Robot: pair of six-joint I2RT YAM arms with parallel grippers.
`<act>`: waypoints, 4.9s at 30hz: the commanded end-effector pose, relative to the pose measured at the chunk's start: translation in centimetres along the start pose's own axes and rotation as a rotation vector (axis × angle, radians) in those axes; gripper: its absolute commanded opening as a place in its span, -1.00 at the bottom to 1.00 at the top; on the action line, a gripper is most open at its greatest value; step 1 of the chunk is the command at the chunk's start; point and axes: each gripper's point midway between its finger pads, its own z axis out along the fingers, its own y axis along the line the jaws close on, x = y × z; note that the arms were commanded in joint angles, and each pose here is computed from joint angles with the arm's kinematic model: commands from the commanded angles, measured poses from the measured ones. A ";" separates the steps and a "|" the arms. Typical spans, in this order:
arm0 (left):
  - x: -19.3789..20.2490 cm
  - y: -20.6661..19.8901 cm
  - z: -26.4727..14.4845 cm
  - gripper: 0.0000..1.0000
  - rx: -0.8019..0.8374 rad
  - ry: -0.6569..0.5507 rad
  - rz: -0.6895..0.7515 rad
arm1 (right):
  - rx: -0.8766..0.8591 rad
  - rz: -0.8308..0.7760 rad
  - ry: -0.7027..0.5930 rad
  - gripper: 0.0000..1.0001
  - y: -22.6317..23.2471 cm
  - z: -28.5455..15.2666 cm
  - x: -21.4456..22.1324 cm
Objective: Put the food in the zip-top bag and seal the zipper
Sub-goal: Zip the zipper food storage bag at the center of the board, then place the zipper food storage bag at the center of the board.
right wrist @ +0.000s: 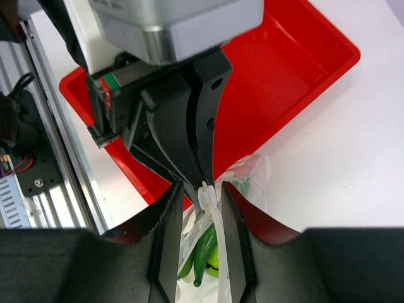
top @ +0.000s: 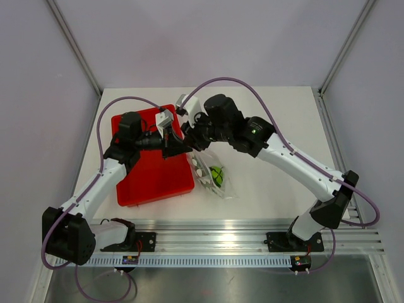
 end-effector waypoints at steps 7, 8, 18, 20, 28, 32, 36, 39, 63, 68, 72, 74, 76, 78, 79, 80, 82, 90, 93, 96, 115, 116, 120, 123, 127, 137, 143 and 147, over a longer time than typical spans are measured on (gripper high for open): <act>-2.7 -1.1 0.0 -1.00 0.044 -0.041 0.096 | 0.004 -0.007 -0.077 -0.21 0.4 -1.0 -2.0; -2.7 -1.1 0.0 -1.00 0.044 -0.042 0.098 | -0.002 -0.004 -0.070 -0.21 0.4 -0.9 -1.8; -2.8 -1.4 -0.2 -1.00 0.046 -0.044 0.103 | -0.024 0.003 0.008 -0.27 0.7 0.4 1.0; -2.8 -1.4 -0.2 -1.00 0.044 -0.045 0.105 | -0.025 0.004 0.003 -0.34 0.8 0.3 0.9; -3.0 -1.6 -0.2 -1.00 0.046 -0.049 0.111 | -0.027 0.012 0.023 -0.57 0.8 0.8 1.4; -2.9 -1.5 -0.2 -1.00 0.043 -0.048 0.109 | -0.026 0.015 0.026 -0.70 0.8 0.9 1.6; -3.2 -1.1 -0.2 -1.00 0.025 -0.056 0.111 | -0.021 0.025 0.039 -0.79 0.8 0.8 2.1; -3.4 -0.9 -0.1 -1.00 0.014 -0.068 0.102 | -0.017 0.043 0.049 -0.82 0.8 0.6 2.4; -4.6 1.5 0.0 -1.00 -0.099 -0.133 0.053 | 0.199 0.269 0.061 -1.00 -1.1 -1.6 6.2; -5.0 2.8 -0.3 -1.00 -0.158 -0.144 0.024 | 0.202 0.286 0.075 -1.00 -0.8 -3.0 6.8; -5.1 3.3 -0.3 -1.00 -0.180 -0.153 0.031 | 0.218 0.296 0.075 -1.00 -0.7 -4.3 7.5; -5.0 3.5 -0.2 -1.00 -0.185 -0.152 0.023 | 0.223 0.298 0.084 -1.00 -0.6 -4.6 8.1; -4.8 3.9 -0.1 -1.00 -0.192 -0.151 0.004 | 0.223 0.305 0.078 -1.00 -0.6 -5.1 8.1; -4.9 4.1 -0.1 -1.00 -0.199 -0.158 0.000 | 0.228 0.315 0.088 -1.00 -0.5 -5.5 8.7; -5.0 4.3 -0.1 -1.00 -0.207 -0.164 -0.003 | 0.233 0.317 0.092 -1.00 -0.5 -5.6 8.9; -5.0 4.4 -0.1 -1.00 -0.212 -0.166 -0.004 | 0.238 0.320 0.104 -1.00 -0.5 -5.7 9.5; -5.2 4.8 -0.1 -1.00 -0.231 -0.171 -0.002 | 0.247 0.329 0.106 -1.00 -0.4 -6.3 9.9; -5.7 6.4 -0.6 -1.00 -0.297 -0.185 -0.027 | 0.314 0.353 0.122 -1.00 -0.8 -9.0 11.8; -6.0 7.0 -1.1 -1.00 -0.320 -0.199 -0.034 | 0.325 0.363 0.136 -1.00 -0.7 -9.7 12.7; -6.5 7.6 -1.9 -1.00 -0.350 -0.214 -0.038 | 0.340 0.380 0.153 -1.00 -0.6 -10.3 13.8; -8.5 9.9 -2.3 -1.00 -0.373 -0.285 -0.132 | 0.422 0.467 0.103 -1.00 -1.0 -12.8 15.6; -8.5 10.0 -2.2 -1.00 -0.370 -0.283 -0.135 | 0.446 0.453 0.094 -1.00 -1.5 -13.0 15.3; -9.3 10.0 -0.4 -1.00 -0.317 -0.297 -0.163 | 0.646 0.414 0.038 -1.00 -5.0 -14.6 14.4; -10.3 10.5 1.8 -1.00 -0.275 -0.300 -0.168 | 0.891 0.359 0.029 -0.97 -8.6 -17.2 13.9; -12.7 11.3 5.0 -1.00 -0.202 -0.313 -0.158 | 1.076 0.326 0.017 -0.96 -11.8 -20.0 12.4; -18.9 13.4 10.4 -0.87 -0.052 -0.398 -0.092 | 1.242 0.239 0.010 -0.89 -16.5 -23.0 10.4; -14.7 15.3 10.4 0.96 -0.061 -0.294 -0.220 | 0.986 0.251 0.128 0.17 -14.4 -16.9 14.1; -13.8 16.3 7.0 0.98 -0.181 -0.299 -0.240 | 0.935 0.337 0.198 0.30 -13.1 -15.0 17.0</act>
